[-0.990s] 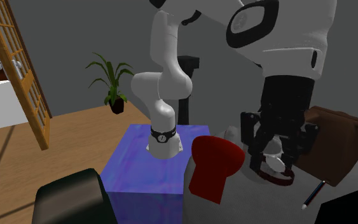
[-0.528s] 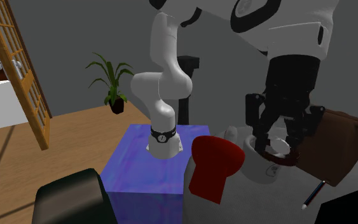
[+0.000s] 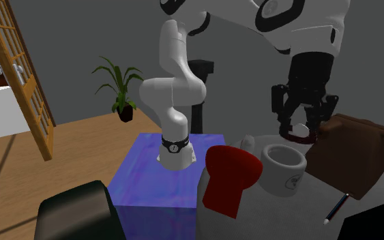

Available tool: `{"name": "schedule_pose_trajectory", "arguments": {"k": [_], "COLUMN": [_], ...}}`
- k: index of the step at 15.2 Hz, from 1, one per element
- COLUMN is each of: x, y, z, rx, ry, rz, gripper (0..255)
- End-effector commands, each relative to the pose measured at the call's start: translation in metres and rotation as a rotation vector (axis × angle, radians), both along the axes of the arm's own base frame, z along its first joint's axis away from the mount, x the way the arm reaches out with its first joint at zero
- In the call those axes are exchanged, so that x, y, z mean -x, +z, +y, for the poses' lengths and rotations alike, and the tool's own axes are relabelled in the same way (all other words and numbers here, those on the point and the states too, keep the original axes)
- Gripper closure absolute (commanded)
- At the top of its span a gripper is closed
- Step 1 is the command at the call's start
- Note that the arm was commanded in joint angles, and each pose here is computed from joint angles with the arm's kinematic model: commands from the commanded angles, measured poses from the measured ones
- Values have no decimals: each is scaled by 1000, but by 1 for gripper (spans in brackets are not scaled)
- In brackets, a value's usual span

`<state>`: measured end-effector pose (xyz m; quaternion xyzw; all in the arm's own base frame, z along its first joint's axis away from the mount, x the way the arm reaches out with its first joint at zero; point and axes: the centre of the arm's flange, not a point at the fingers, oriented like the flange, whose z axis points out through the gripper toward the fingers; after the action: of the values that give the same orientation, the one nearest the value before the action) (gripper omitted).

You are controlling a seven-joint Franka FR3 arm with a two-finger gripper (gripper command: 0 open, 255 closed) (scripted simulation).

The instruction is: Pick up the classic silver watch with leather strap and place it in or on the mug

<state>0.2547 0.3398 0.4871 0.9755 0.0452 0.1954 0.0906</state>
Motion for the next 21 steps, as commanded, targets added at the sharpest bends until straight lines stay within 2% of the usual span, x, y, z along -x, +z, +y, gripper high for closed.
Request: {"name": "schedule_pose_trajectory", "arguments": {"k": [1,3,16,21], "x": [20,46,46,46], "y": [0,1,-68,-71], "z": [11,24,24,24], "rx": [0,0,0,0], "ry": [-1,-1,-1,-1], "rz": [1,1,1,1], "gripper": [255,255,255,255]}}
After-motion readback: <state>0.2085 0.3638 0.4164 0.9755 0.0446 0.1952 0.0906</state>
